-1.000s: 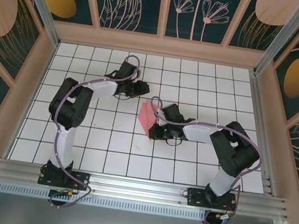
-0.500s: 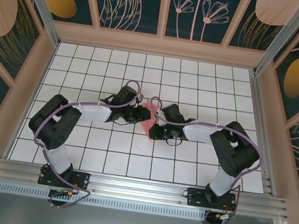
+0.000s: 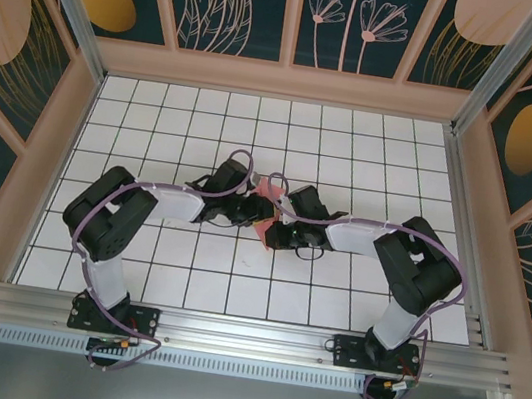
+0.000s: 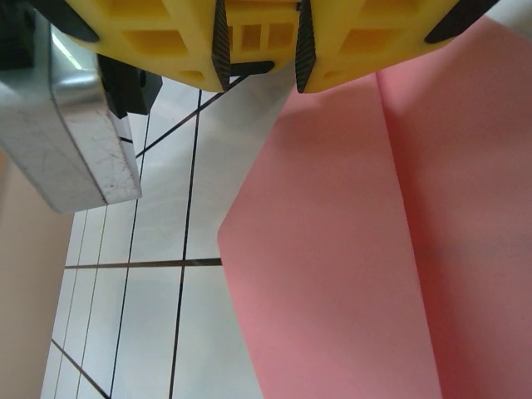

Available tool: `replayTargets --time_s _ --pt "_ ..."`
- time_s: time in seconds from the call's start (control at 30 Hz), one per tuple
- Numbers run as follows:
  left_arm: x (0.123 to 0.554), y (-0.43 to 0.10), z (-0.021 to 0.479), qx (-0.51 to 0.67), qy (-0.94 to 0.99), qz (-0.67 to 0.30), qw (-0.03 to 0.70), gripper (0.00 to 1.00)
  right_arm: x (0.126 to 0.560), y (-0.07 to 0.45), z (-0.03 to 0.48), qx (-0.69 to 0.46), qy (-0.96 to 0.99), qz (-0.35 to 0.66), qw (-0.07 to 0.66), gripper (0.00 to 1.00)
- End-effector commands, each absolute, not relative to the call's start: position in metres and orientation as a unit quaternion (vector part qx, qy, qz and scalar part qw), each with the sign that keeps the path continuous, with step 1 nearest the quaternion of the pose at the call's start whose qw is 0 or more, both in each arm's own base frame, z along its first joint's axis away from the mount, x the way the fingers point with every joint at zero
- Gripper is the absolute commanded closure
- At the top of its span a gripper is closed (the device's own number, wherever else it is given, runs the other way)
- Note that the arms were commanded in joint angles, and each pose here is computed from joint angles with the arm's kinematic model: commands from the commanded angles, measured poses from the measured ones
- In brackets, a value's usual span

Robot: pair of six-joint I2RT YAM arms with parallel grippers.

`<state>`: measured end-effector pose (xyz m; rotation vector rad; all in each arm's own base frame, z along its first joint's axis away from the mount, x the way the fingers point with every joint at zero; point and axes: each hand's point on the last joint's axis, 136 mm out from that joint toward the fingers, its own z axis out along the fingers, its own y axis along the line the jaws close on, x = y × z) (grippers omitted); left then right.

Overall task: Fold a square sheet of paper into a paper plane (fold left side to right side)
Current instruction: Fourth fold the wing at the center of the table.

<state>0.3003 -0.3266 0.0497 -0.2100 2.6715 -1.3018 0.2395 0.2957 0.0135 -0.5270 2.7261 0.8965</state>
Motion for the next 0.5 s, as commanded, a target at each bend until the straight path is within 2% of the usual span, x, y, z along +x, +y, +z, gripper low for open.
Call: replayTargets --time_s 0.0,0.3,0.47 --pt "0.294 -0.332 0.04 -0.072 0.893 -0.441 0.061 0.69 0.203 0.249 -0.039 -0.162 0.965 0.206 0.032 0.9" --pt "0.287 -0.336 0.023 -0.071 0.898 -0.432 0.045 0.69 0.201 0.248 -0.041 -0.164 0.966 0.197 0.029 0.9" --pt "0.3 -0.321 0.007 -0.069 0.926 -0.362 0.075 0.69 0.198 0.243 -0.046 -0.171 0.97 0.17 0.022 0.9"
